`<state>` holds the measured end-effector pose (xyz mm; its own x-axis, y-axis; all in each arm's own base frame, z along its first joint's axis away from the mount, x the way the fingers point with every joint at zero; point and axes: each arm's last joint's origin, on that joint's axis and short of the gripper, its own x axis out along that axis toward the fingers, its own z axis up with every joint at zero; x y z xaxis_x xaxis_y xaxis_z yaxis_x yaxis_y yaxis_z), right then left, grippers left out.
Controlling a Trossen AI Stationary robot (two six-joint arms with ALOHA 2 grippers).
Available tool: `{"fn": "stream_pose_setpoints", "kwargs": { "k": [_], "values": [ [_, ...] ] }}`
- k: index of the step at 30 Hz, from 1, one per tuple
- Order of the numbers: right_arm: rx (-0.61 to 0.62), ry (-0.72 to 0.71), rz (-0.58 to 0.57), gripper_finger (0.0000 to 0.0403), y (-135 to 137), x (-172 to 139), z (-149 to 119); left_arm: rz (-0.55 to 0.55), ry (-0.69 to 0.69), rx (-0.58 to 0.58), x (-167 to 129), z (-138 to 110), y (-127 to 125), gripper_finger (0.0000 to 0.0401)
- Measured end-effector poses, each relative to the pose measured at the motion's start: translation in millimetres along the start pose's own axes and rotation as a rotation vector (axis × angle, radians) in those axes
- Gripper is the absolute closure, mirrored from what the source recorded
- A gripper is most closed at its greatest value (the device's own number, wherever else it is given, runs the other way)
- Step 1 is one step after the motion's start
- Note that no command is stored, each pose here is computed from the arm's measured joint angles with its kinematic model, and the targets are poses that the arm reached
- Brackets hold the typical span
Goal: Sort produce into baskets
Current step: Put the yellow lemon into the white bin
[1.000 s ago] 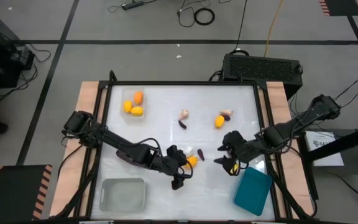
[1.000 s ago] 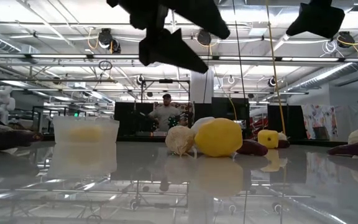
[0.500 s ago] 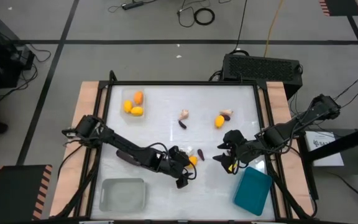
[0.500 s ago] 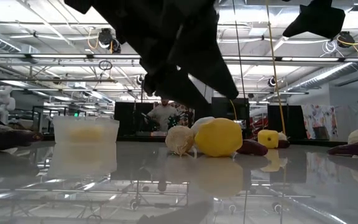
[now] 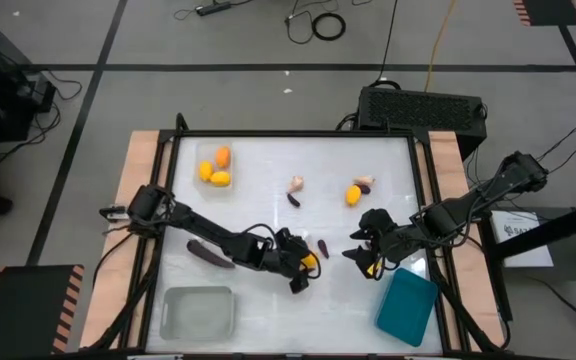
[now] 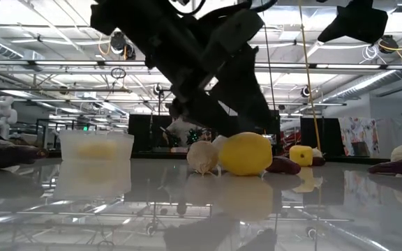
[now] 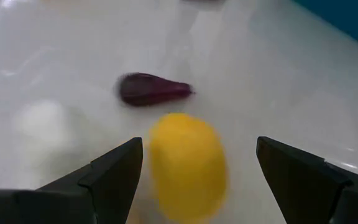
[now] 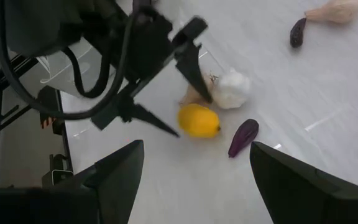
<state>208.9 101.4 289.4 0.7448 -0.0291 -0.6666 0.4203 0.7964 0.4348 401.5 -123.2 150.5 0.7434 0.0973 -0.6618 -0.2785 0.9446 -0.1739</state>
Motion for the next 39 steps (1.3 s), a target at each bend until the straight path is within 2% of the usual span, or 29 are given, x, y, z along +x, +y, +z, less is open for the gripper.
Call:
{"fn": "stream_pose_setpoints", "kwargs": {
  "k": [6,22,28,39],
  "values": [
    [0.008,0.000,0.001,0.0118,0.1,0.0,0.0,0.010,0.022,0.007,11.2,-9.4,1.2,0.0081],
    [0.028,-0.020,-0.009,0.0118,-0.1,0.0,0.7,0.021,0.016,0.008,12.2,-9.7,1.7,0.0083],
    [0.035,-0.029,-0.014,0.0118,-0.2,0.0,1.0,-0.018,0.040,0.008,12.2,-10.7,0.3,0.0121],
    [0.054,-0.029,-0.013,0.0118,-0.2,0.0,1.0,-0.021,0.041,0.007,12.2,-10.7,0.2,0.0192]
  ]
}}
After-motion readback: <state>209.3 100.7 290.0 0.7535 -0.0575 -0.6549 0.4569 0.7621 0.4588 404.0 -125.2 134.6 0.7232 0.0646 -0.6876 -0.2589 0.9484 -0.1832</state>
